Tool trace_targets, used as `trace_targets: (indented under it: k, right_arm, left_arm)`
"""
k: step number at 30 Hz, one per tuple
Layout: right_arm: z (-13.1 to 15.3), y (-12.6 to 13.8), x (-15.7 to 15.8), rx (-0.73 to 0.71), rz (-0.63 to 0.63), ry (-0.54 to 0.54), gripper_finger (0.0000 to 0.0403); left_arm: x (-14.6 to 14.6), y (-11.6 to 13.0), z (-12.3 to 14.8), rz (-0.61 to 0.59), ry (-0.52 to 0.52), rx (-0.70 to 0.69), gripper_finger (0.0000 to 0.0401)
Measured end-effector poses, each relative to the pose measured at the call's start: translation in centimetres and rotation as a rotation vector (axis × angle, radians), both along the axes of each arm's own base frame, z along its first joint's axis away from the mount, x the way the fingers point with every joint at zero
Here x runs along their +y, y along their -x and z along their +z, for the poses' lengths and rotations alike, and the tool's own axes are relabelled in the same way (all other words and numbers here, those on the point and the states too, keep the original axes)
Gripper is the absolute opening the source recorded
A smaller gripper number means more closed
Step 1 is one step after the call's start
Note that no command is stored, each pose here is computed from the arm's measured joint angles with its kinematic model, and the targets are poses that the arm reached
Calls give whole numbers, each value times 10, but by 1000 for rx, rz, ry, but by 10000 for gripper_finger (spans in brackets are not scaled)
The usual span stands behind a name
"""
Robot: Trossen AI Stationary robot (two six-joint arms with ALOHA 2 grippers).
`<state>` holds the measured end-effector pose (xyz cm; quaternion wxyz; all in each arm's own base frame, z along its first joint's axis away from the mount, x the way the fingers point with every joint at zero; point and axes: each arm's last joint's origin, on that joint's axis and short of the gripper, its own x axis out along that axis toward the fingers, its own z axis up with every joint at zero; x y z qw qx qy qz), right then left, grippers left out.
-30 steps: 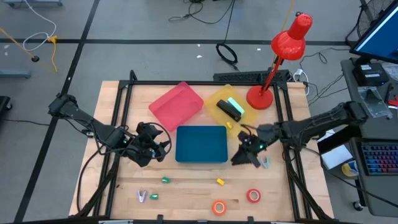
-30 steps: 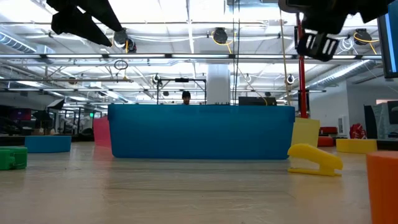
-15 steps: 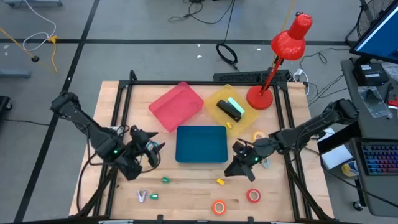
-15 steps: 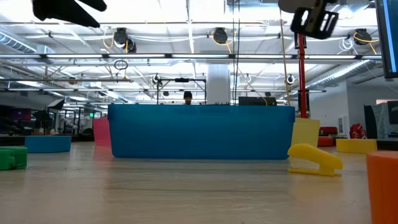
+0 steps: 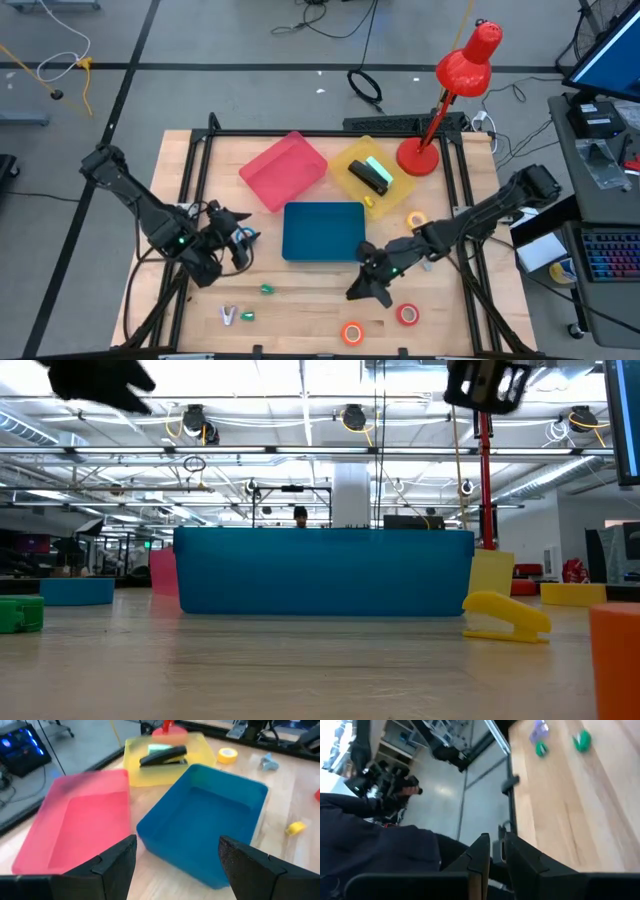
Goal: Pick and place Stapler, Stapler remover, tape
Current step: Put the yellow stapler into the yellow bin
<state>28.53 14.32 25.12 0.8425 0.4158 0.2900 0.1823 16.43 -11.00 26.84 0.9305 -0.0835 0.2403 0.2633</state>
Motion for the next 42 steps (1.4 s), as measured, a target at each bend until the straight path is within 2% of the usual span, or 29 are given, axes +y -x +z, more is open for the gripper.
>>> trace_targets:
  k: [7, 14, 25, 33, 42]
  right_arm:
    - [-14, -3, 11, 104, -12, -62, 49]
    - [-17, -5, 10, 151, -44, -99, 49]
    - [-17, -10, 1, 144, -76, -103, 49]
    - [-17, -12, -4, 114, -224, -52, 54]
    - [-14, -13, -3, 76, -224, -76, 54]
  left_arm:
    - [29, 35, -20, -115, 76, -76, 273]
    - [55, 56, -38, -227, 124, -136, 274]
    - [73, 65, -56, -355, 151, -261, 274]
    - [81, 70, -72, -362, 183, -268, 274]
    - [86, 73, -91, -360, 239, -322, 274]
